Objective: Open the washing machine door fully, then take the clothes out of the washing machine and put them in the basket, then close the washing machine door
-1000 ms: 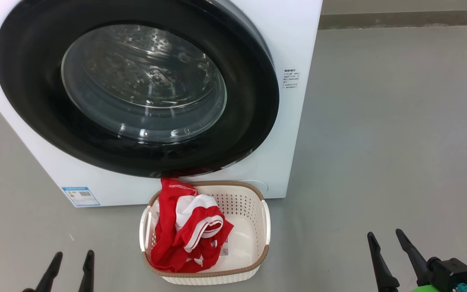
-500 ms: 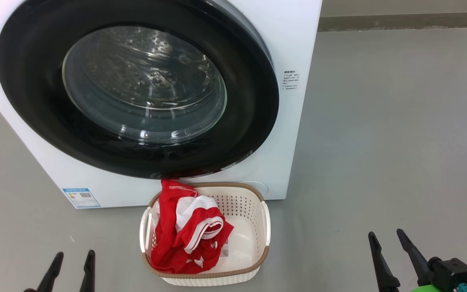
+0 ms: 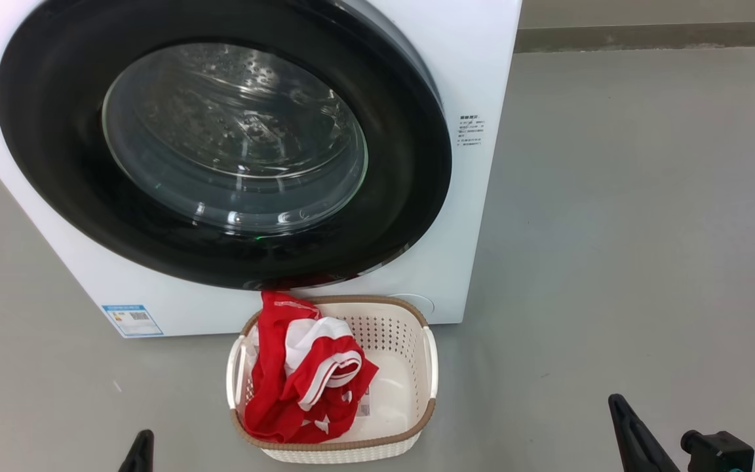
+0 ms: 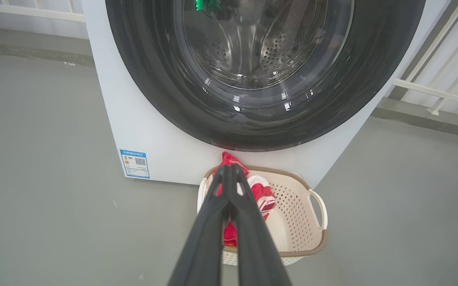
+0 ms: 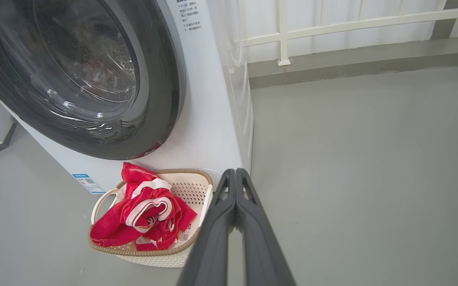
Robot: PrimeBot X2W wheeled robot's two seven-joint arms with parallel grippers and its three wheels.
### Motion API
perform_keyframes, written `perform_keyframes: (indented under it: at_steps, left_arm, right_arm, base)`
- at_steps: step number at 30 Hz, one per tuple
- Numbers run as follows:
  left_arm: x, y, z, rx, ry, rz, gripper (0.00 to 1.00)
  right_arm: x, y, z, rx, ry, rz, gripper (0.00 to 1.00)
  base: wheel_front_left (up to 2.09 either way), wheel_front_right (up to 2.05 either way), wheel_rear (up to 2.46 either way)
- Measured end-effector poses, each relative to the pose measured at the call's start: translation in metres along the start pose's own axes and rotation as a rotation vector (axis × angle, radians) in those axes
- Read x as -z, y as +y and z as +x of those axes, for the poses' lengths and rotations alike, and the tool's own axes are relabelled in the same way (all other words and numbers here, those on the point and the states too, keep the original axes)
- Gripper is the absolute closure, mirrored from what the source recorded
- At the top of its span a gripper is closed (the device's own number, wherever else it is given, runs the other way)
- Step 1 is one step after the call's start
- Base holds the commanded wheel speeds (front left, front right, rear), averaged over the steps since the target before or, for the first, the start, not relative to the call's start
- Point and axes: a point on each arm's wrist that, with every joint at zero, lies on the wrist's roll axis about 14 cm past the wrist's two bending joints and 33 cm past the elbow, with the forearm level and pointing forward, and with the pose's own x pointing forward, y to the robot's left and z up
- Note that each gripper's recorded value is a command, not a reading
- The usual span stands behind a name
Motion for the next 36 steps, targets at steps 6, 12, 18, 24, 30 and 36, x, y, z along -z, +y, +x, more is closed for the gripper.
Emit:
perform_keyframes:
  at_steps: [6,12,18,24,30,36]
  left_arm:
    - [0.002,0.002,-0.001,-0.015,0.01,-0.058,1.0]
    - [0.004,0.002,0.0,-0.027,0.017,-0.121,1.0]
    - [0.006,0.002,0.0,-0.039,0.026,-0.182,1.0]
    - [0.007,0.002,0.001,-0.049,0.032,-0.242,1.0]
    - [0.003,0.0,0.005,-0.052,0.025,-0.318,1.0]
    - [0.003,-0.001,0.007,-0.057,0.032,-0.379,1.0]
  right_arm:
    - [0.001,-0.003,-0.001,0.018,0.007,0.062,1.0]
    - [0.003,-0.006,-0.001,0.036,0.015,0.122,1.0]
    - [0.002,-0.009,-0.001,0.051,0.018,0.183,1.0]
    - [-0.002,-0.01,0.002,0.061,0.009,0.243,1.0]
    - [-0.003,-0.014,0.003,0.077,0.009,0.31,1.0]
    - [-0.008,-0.014,0.007,0.081,0.0,0.373,1.0]
  base:
    - [0.0,0.0,0.0]
    - [0.0,0.0,0.0]
    - [0.0,0.0,0.0]
    - [0.0,0.0,0.0]
    - [0.0,0.0,0.0]
    - [0.0,0.0,0.0]
